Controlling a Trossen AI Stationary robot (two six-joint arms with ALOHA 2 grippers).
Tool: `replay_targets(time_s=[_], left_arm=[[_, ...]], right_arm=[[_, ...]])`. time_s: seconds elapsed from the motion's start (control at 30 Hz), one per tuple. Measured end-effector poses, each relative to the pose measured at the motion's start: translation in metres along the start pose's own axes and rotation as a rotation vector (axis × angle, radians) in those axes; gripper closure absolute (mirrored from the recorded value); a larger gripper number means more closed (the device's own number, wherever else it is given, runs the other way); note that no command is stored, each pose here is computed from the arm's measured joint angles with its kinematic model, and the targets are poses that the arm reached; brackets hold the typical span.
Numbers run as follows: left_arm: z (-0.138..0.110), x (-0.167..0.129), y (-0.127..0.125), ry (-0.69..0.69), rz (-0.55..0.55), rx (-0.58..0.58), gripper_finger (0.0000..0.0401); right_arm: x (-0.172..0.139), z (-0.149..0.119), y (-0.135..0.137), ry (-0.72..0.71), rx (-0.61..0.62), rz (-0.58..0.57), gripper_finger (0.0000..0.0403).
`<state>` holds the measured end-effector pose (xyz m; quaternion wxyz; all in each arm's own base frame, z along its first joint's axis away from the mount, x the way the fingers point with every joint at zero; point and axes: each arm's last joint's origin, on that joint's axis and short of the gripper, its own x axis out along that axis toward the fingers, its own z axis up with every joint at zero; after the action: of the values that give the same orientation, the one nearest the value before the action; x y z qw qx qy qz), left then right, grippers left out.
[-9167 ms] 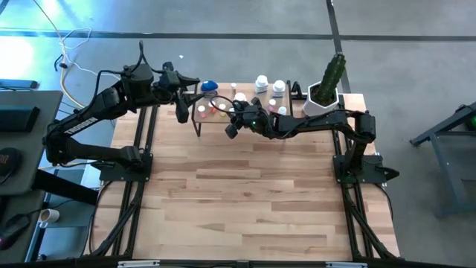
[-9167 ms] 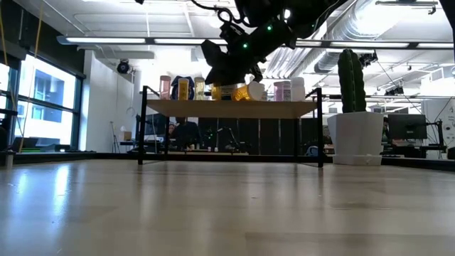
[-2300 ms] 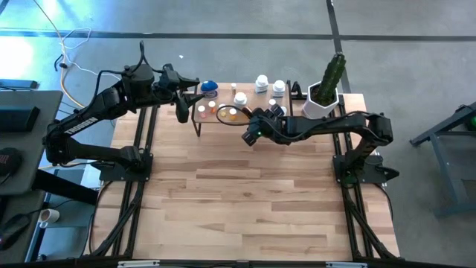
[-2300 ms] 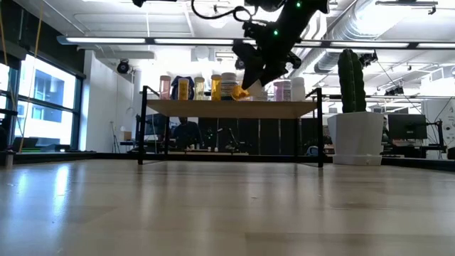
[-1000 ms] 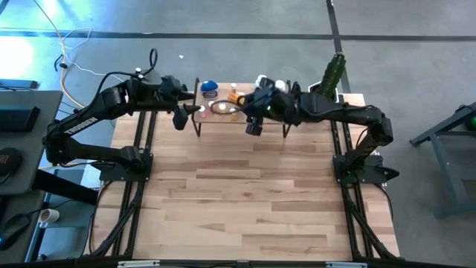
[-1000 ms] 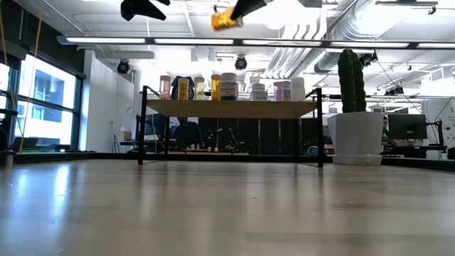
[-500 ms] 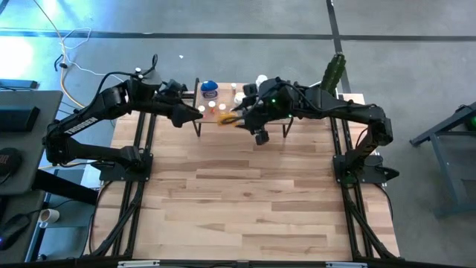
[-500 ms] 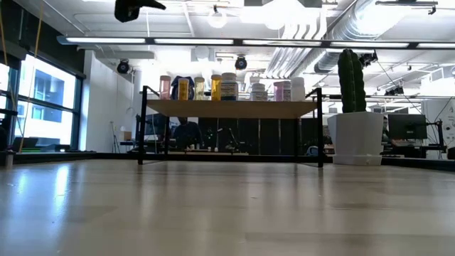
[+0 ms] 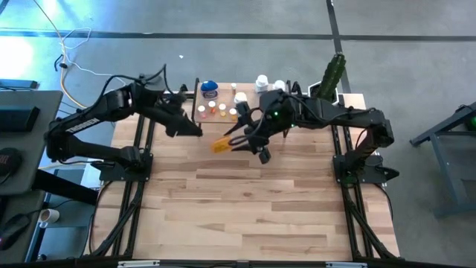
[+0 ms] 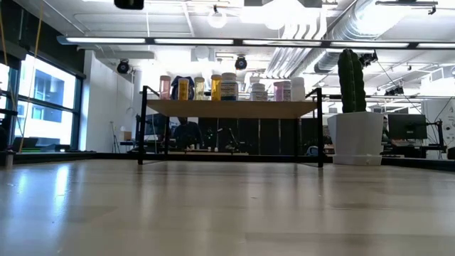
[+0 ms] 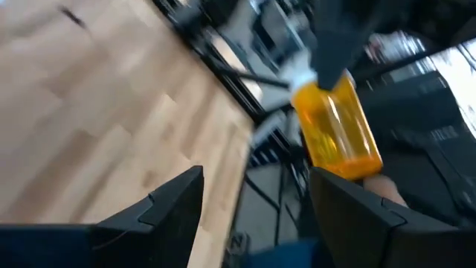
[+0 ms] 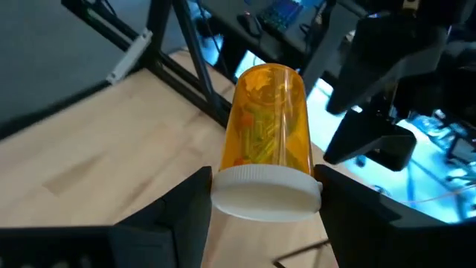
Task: Pick and place medicine bottles onto shelf by color
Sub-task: Adjust the orange pill bottle on the shelf
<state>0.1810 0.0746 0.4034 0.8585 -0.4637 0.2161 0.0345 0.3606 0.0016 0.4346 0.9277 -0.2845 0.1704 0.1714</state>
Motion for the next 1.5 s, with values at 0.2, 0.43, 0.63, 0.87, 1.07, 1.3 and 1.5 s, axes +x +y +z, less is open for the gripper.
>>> replay_targets(time_s=[0.2,0.43,0.63,0.87,1.07,1.3,1.5], left_arm=[[-0.009,0.013,-0.01,0.138,-0.111,0.047,0.0162],[-0.014,0.025,-0.013,0.257,-0.19,0.036,0.0137],[-0.012,0.035,-0.014,0.289,-0.216,0.009,0.0123],[-0.009,0.045,-0.02,0.311,-0.29,0.012,0.0124],[-0.009,0.053,-0.021,0.323,-0.294,0.001,0.0125],[-0.008,0.068,-0.015,0.365,-0.262,-0.067,0.0125],[-0.011,0.084,-0.011,0.456,-0.269,-0.127,0.0125]], right_arm=[[0.004,0.014,0.013,-0.041,0.089,0.002,0.0196],[0.008,0.03,0.029,-0.104,0.161,0.029,0.0196],[0.011,0.04,0.043,-0.119,0.22,0.072,0.0196],[0.012,0.041,0.048,-0.108,0.255,0.093,0.0196],[0.024,0.031,0.052,-0.019,0.313,0.098,0.0196],[0.038,0.024,0.054,0.021,0.335,0.112,0.0196],[0.046,0.017,0.055,0.061,0.385,0.121,0.0196]])
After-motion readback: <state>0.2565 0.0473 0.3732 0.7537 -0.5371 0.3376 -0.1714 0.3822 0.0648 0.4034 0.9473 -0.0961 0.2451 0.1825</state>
